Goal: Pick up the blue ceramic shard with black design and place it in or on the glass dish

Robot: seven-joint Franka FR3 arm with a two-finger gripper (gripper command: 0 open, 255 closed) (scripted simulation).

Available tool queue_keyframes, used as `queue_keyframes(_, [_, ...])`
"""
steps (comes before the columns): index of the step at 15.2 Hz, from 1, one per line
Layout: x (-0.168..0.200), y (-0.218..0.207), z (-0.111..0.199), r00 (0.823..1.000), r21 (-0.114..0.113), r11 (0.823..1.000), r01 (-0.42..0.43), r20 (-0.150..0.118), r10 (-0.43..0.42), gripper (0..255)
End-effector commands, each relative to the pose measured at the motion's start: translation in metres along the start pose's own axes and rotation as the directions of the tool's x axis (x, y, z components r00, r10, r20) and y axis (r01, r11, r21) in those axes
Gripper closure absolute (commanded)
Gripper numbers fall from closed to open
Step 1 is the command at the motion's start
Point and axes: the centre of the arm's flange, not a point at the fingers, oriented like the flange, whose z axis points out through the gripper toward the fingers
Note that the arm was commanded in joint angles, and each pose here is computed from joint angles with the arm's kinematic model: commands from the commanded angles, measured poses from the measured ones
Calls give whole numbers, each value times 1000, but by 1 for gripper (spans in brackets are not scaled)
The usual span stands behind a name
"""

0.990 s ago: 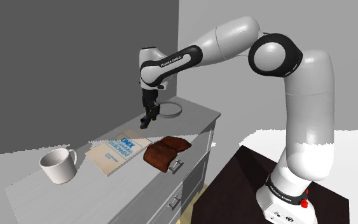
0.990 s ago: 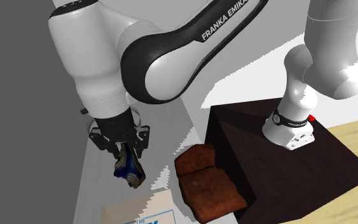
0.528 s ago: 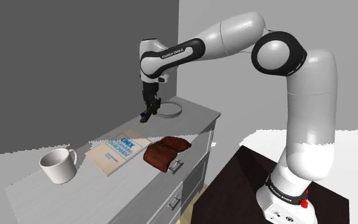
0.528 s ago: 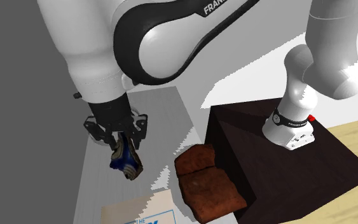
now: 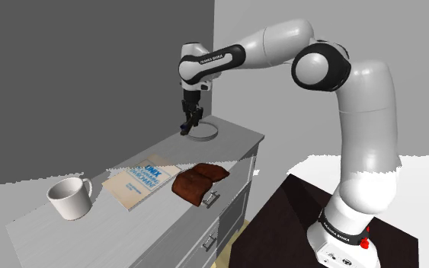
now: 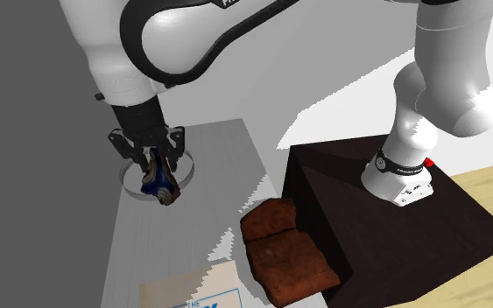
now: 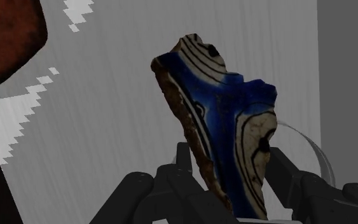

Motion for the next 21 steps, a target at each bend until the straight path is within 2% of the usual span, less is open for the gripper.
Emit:
queue_keyframes(1, [27, -10, -2, 1000, 0, 1000, 1, 0, -1, 255])
queue_keyframes(7, [102, -48, -8, 1000, 0, 1000, 1, 0, -1, 255])
queue_keyframes(21, [106, -50, 66, 1000, 0, 1000, 1, 0, -1, 255])
